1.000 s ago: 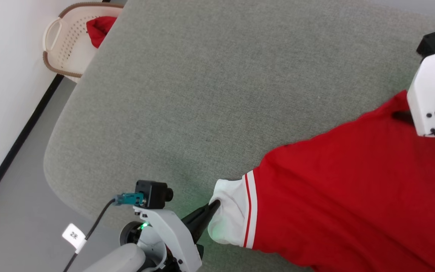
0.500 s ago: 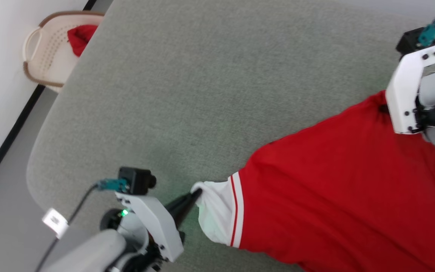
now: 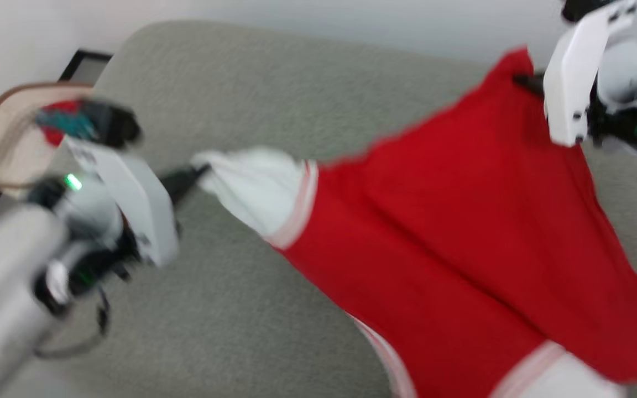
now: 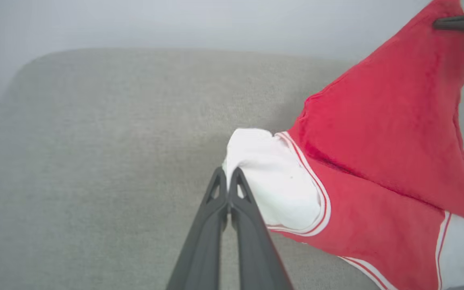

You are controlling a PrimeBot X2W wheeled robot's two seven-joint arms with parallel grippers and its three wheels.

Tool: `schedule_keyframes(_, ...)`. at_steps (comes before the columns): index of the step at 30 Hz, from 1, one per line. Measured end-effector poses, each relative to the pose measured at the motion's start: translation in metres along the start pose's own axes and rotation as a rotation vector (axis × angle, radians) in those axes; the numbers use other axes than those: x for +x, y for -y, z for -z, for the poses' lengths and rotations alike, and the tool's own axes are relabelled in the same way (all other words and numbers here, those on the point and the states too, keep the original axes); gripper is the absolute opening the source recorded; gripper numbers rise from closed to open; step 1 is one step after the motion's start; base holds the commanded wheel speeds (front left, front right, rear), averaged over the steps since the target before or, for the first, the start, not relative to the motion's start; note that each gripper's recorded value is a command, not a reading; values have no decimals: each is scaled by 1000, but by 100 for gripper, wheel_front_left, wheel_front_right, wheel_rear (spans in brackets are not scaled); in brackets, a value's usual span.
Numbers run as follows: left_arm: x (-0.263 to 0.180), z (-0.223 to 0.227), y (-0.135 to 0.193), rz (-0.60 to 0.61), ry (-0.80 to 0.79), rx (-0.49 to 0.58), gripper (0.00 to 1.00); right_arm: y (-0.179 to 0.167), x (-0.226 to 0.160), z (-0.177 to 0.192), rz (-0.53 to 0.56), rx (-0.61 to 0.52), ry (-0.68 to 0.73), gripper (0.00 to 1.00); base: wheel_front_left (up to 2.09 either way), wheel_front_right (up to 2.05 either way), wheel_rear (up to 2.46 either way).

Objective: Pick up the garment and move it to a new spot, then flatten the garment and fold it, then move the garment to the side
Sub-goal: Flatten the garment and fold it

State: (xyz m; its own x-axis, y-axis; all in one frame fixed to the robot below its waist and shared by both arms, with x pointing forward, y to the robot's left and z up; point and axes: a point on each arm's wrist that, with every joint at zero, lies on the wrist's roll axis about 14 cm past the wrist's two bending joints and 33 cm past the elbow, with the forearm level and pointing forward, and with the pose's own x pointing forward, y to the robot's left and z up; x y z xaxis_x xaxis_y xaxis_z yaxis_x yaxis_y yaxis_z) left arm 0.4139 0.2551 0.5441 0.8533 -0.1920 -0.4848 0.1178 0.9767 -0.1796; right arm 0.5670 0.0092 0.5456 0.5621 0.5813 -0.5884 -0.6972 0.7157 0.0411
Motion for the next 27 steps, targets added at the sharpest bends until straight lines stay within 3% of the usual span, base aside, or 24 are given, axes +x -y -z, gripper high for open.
schedule_keyframes(13,-9,-168,5,-45,234,210,0,47,-129,-100,286,-82,429,0,0,0,0)
schedule_keyframes(21,-34,-272,50,-6,508,240,0,68,-205,-131,448,-99,621,0,0,0,0)
schedule_keyframes(27,-43,-317,78,25,619,254,0,69,-237,-140,501,-104,671,0,0,0,0)
